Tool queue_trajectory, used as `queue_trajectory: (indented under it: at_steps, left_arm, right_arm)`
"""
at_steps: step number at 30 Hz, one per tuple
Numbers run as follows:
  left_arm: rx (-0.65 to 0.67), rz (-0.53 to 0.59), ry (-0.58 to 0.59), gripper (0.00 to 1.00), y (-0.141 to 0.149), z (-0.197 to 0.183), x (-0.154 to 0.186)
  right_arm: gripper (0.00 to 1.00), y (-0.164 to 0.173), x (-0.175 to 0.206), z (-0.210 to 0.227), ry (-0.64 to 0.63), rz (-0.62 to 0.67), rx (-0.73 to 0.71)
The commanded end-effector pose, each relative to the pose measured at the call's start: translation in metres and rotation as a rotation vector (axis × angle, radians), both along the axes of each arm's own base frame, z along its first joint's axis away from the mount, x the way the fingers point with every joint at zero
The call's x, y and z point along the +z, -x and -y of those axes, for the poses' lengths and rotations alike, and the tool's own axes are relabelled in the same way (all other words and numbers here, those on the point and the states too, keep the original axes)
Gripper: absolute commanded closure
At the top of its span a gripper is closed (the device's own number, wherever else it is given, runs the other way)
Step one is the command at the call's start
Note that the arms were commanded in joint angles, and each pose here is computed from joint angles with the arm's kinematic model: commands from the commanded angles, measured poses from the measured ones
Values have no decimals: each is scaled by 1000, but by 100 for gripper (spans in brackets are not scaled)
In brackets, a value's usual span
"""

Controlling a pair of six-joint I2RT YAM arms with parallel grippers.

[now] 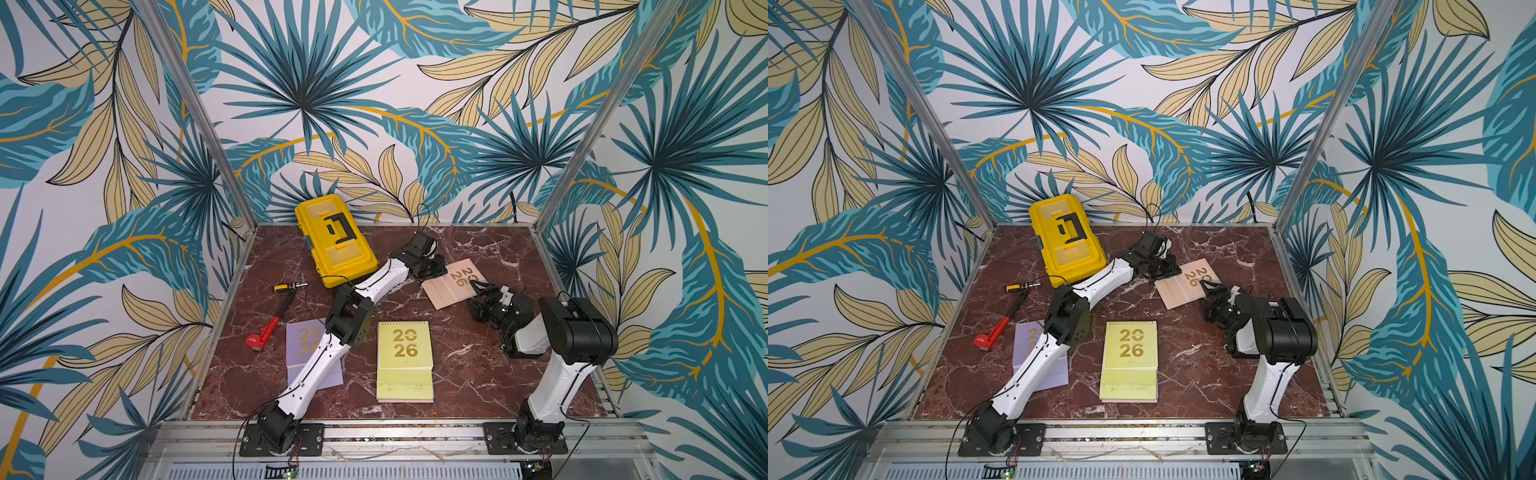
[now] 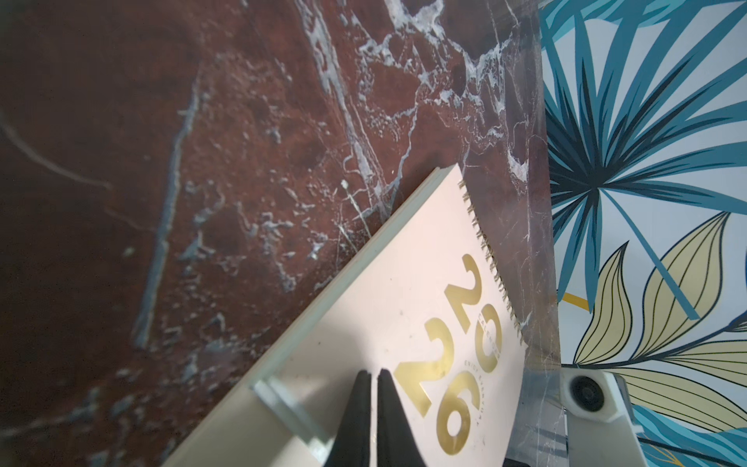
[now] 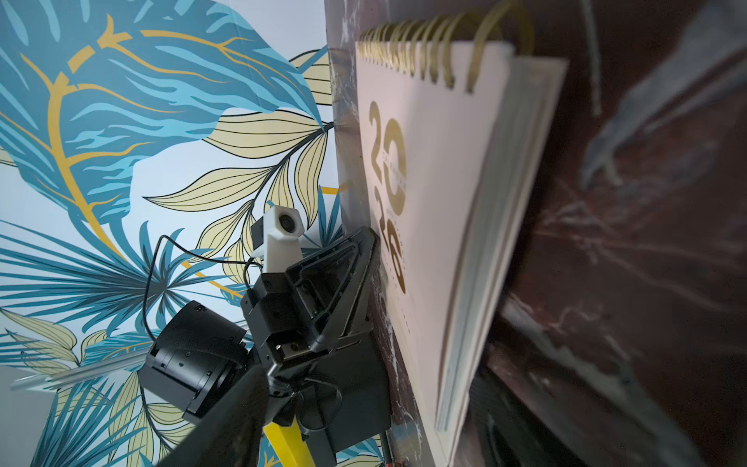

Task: Stack the calendars
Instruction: Pick up the calendar at the center of the board.

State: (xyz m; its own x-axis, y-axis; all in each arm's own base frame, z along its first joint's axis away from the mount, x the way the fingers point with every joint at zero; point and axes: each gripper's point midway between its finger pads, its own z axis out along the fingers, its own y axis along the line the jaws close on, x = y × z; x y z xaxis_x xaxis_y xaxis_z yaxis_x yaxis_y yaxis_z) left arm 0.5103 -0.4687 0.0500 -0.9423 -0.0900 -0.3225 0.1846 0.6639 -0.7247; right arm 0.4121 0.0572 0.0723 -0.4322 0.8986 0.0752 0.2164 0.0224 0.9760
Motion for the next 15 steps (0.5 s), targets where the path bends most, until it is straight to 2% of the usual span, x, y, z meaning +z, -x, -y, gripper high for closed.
queue_trajectory:
  at_steps: [1, 6, 11, 15]
  left_arm:
    - [-10, -165, -109, 91, 28, -14, -72]
    - [-16, -178, -108, 91, 30, -15, -75]
    - [-17, -179, -100, 91, 30, -15, -71]
    - [-14, -181, -102, 91, 29, -17, -71]
  right_arm:
    - [23, -10, 43, -7, 12, 169, 29]
    - [26, -17, 43, -14, 11, 178, 51]
    - [29, -29, 65, -23, 8, 238, 82]
    - [29, -33, 52, -19, 52, 175, 61]
